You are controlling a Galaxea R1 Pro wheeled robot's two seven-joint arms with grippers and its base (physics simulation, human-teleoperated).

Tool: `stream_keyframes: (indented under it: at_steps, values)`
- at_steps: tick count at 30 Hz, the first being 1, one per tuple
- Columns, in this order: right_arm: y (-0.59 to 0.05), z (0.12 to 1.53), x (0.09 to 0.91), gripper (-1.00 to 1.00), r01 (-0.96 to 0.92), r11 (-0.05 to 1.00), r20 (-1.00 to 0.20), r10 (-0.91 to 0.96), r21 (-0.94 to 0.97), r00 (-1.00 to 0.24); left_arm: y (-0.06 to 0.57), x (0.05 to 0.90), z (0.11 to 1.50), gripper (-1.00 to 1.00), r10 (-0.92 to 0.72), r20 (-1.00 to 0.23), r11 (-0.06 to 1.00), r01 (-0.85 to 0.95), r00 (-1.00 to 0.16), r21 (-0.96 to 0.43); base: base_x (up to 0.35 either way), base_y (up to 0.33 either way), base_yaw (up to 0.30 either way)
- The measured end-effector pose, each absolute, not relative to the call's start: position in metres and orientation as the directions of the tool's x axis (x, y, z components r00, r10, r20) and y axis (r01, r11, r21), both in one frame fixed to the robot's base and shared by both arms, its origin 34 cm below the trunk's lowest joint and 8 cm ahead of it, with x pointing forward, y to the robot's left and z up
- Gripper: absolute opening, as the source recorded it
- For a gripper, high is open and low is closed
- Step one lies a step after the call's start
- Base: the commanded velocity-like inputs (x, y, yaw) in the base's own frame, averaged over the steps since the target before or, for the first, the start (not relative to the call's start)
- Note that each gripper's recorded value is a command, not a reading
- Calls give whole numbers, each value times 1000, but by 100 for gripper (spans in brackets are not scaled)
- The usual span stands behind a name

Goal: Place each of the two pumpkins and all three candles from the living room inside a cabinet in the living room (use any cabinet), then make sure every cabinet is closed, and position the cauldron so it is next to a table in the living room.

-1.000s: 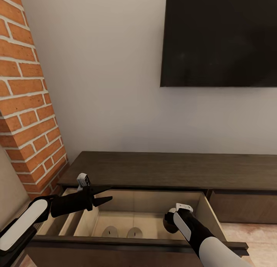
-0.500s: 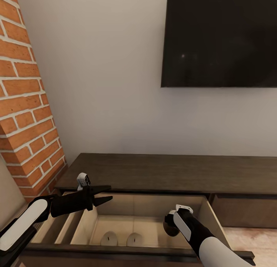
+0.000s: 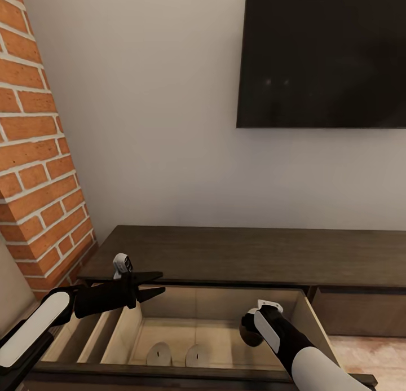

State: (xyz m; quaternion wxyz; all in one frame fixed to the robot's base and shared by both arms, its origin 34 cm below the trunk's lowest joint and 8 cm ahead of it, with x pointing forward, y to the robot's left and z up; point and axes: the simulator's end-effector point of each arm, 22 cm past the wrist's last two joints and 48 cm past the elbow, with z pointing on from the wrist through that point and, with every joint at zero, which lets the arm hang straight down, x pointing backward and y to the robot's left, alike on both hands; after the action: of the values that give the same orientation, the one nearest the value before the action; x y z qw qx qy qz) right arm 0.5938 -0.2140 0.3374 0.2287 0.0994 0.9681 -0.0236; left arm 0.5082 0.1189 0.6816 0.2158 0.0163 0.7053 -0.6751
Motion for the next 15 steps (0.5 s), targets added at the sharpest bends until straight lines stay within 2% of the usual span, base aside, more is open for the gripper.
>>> stream_keyframes:
  at_steps: [9, 15]
  values:
    - [-215, 316, 585, -100, 206, 978, -417, 183, -10, -890, 110, 496, 677, 100, -244, -326, 62, 321, -913, -945, 0, 0, 0]
    - [-215, 302, 580, -100, 207, 978, -395, 184, -16, -900, 99, 469, 701, 100, -208, -312, -116, 340, -927, -933, 0, 0, 0]
